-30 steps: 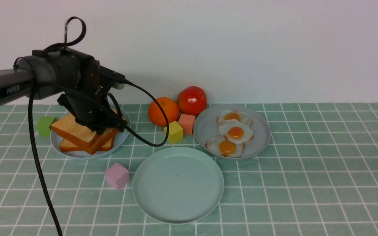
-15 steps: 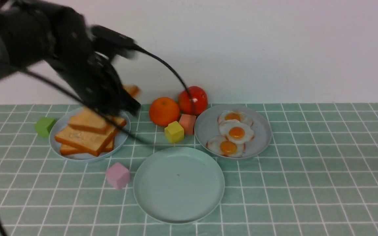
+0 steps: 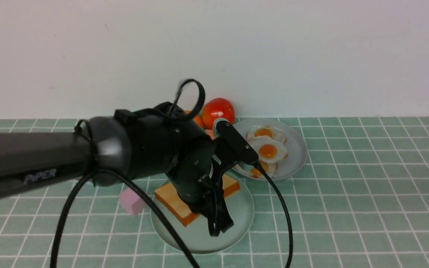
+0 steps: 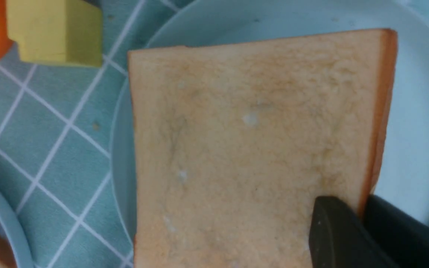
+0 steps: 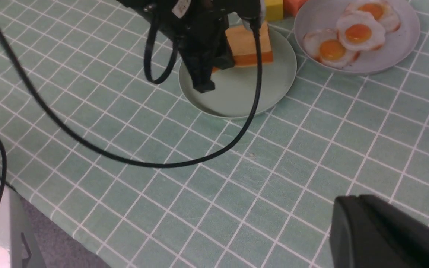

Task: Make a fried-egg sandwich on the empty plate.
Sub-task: Use the left arm to put a slice of bread into the empty plate in the middle

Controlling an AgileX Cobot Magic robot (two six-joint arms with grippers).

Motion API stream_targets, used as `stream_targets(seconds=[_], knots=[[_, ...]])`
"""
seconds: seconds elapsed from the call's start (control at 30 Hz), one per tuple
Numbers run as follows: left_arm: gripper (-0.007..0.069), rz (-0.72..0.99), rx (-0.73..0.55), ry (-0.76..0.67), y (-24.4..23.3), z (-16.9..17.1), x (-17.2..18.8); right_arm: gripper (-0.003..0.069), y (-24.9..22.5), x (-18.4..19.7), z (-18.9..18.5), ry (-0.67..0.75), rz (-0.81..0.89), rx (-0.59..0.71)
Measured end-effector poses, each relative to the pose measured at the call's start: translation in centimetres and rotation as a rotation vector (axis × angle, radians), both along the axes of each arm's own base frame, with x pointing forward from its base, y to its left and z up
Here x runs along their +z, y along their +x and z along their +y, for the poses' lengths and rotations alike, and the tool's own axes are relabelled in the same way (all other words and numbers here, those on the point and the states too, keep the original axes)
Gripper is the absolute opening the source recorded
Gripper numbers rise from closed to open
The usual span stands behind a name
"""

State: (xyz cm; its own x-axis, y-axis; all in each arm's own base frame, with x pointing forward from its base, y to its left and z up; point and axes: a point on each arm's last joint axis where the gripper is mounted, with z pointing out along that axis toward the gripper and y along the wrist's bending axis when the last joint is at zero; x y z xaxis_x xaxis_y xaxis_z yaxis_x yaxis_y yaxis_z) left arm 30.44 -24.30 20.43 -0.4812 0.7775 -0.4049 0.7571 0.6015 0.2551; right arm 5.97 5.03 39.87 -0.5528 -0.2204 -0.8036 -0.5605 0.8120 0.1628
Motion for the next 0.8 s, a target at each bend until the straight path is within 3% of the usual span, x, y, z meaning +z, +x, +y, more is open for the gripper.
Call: stream_targets(seconds=[0.17,0.6,0.77,0.8], knots=[[0.0066,-0.006,0.006,-0.012,0.1,-0.1,-0.1,0.0032,-0.1,-0.1,0.0,-0.007,0.013,0.005],[0.0384,0.051,0.044,-0.008,-0.6,0.1,0.2,0.0069,0.2,-0.2,0.1,-0.005,0.022,0.006],[0.0402,0.044,0.044,-0.048,-2.9,0.1,4.0,0.0107,2.2,-0.6,0.7,0.006,0.093,-0.025],[0.0367,0.016,0.063,-0.117,-4.5,0.1,6.7,0.0131,3.8,-1.1,1.2,0.009,0.139,-0.044]])
